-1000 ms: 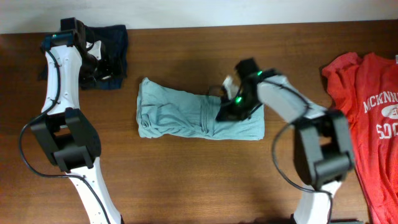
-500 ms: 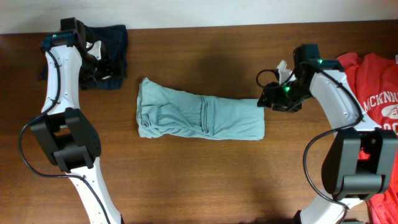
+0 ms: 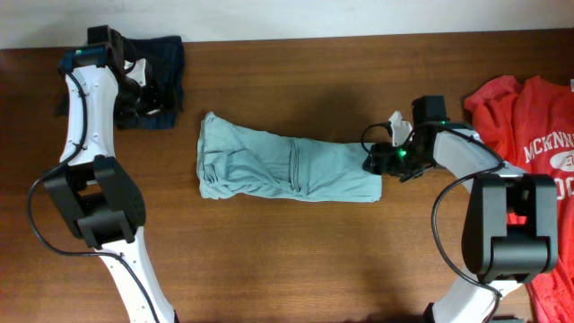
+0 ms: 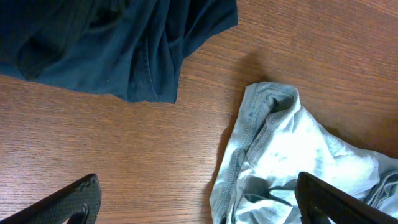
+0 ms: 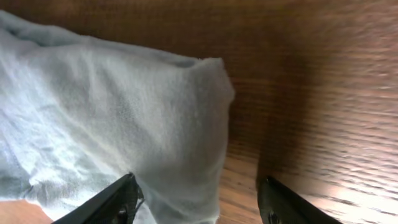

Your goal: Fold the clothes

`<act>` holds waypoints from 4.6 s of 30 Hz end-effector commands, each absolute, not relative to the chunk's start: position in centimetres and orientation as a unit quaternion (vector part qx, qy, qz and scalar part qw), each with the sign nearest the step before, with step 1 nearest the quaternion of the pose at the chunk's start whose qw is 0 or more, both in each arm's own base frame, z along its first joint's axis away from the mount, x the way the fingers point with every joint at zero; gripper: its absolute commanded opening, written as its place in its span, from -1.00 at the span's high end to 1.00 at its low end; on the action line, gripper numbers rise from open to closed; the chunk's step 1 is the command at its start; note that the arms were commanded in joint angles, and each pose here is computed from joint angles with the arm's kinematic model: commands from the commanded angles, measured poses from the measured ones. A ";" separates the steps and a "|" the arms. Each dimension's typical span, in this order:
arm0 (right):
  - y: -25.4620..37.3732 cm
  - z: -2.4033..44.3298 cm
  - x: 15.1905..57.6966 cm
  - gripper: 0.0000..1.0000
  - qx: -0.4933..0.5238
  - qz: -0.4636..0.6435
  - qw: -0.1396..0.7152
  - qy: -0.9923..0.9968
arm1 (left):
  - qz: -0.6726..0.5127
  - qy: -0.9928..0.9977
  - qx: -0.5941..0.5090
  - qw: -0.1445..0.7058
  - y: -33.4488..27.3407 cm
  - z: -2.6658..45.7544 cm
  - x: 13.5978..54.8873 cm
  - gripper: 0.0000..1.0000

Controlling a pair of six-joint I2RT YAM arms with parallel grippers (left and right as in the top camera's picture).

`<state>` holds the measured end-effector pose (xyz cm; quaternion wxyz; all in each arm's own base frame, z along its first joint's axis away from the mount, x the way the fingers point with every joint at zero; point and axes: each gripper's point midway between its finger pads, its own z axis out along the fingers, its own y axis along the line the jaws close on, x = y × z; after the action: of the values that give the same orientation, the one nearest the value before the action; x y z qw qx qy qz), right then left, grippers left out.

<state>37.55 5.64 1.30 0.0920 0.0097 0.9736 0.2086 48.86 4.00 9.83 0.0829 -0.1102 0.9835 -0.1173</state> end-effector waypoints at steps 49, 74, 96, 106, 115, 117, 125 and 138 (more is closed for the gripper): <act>2.7 3.1 39.9 0.92 0.045 0.244 0.137 0.959 | -0.115 0.983 -0.110 0.087 4.2 10.0 49.1 -0.98; -9.1 13.8 42.6 0.92 0.127 0.149 0.178 0.964 | -0.115 0.983 -0.110 0.087 4.2 10.0 49.1 -0.98; 10.1 15.7 41.3 0.92 -0.108 0.108 0.123 0.980 | -0.115 0.983 -0.110 0.088 4.2 10.0 49.1 -0.98; 15.0 11.5 41.7 0.92 -0.168 0.088 0.120 0.974 | -0.115 0.983 -0.110 0.087 4.2 10.0 49.1 -0.98; 20.0 6.4 41.4 0.91 -0.219 0.091 0.093 0.967 | -0.115 0.983 -0.109 0.087 4.1 10.0 49.1 -0.98; 21.0 5.8 41.6 0.91 -0.227 0.093 0.098 0.964 | -0.115 0.983 -0.109 0.087 4.1 10.0 49.1 -0.98; 23.6 5.5 42.1 0.82 -0.250 0.101 0.124 0.955 | -0.115 0.983 -0.109 0.087 4.1 10.0 49.1 -0.99; 24.9 5.8 41.5 0.70 -0.248 0.143 0.116 0.951 | -0.115 0.983 -0.109 0.087 4.1 10.0 49.1 -0.98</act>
<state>41.97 23.97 5.80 0.1223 -0.2470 0.9537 0.1200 48.86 4.00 9.83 0.0829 -0.1102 0.9835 -0.1173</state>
